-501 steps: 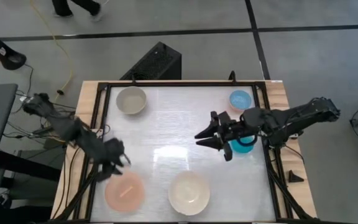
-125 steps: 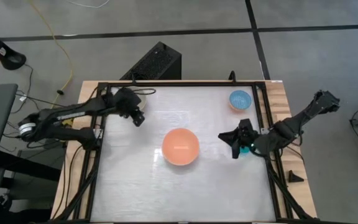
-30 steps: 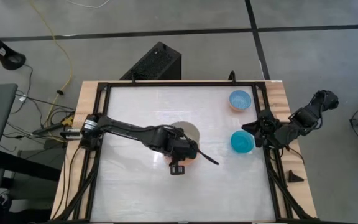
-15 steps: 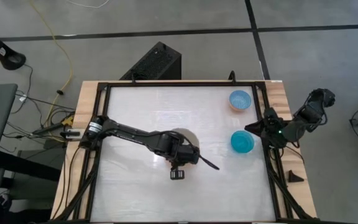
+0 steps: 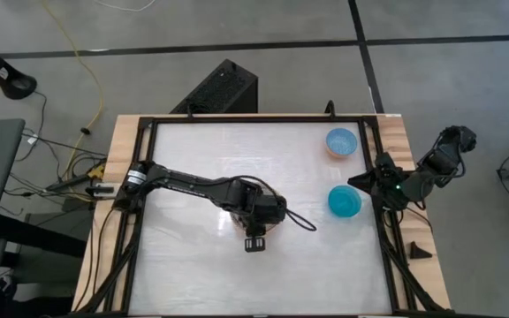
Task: Nest bowls inside each other
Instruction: Stack the gray bowl on top of the orange bowl, then stack the blue patterned bowl on top of the gray bowl
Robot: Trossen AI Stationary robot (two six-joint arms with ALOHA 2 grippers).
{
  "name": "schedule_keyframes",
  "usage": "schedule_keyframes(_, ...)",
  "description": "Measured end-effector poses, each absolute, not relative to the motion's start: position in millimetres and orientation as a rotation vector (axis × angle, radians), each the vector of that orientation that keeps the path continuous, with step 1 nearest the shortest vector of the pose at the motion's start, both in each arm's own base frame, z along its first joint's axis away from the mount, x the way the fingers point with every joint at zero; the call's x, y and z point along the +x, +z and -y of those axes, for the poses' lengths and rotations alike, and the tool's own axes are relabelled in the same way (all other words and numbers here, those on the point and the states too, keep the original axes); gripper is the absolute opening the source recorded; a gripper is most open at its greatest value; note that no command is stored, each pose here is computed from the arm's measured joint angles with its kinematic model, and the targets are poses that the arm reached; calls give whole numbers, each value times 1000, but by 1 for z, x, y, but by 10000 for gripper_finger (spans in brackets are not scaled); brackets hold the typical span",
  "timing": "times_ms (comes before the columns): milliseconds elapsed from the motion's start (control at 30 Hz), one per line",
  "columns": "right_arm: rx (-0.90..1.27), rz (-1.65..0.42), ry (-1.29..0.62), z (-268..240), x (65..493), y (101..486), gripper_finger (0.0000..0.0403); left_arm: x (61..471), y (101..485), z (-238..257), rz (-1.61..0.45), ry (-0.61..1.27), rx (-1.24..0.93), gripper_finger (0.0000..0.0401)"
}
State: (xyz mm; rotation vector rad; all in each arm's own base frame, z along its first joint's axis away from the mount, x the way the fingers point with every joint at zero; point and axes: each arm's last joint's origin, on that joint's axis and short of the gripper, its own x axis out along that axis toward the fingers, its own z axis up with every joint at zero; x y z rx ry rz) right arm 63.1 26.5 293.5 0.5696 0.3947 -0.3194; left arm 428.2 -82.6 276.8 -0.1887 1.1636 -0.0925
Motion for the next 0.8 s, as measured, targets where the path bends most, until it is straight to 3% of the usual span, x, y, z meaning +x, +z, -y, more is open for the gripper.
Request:
schedule_keyframes(233,579,-399,-315,-27,63,293,87,431,278,71,-1167,-152,-268,172)
schedule_keyframes(400,583,-405,-309,-27,63,293,87,433,279,58,-1175,-211,-348,219)
schedule_keyframes(533,588,-403,-306,-27,63,294,87,428,287,47,-1161,-165,-322,227)
schedule_keyframes(800,556,-378,-275,-34,71,283,87,388,361,3,-942,29,-217,205)
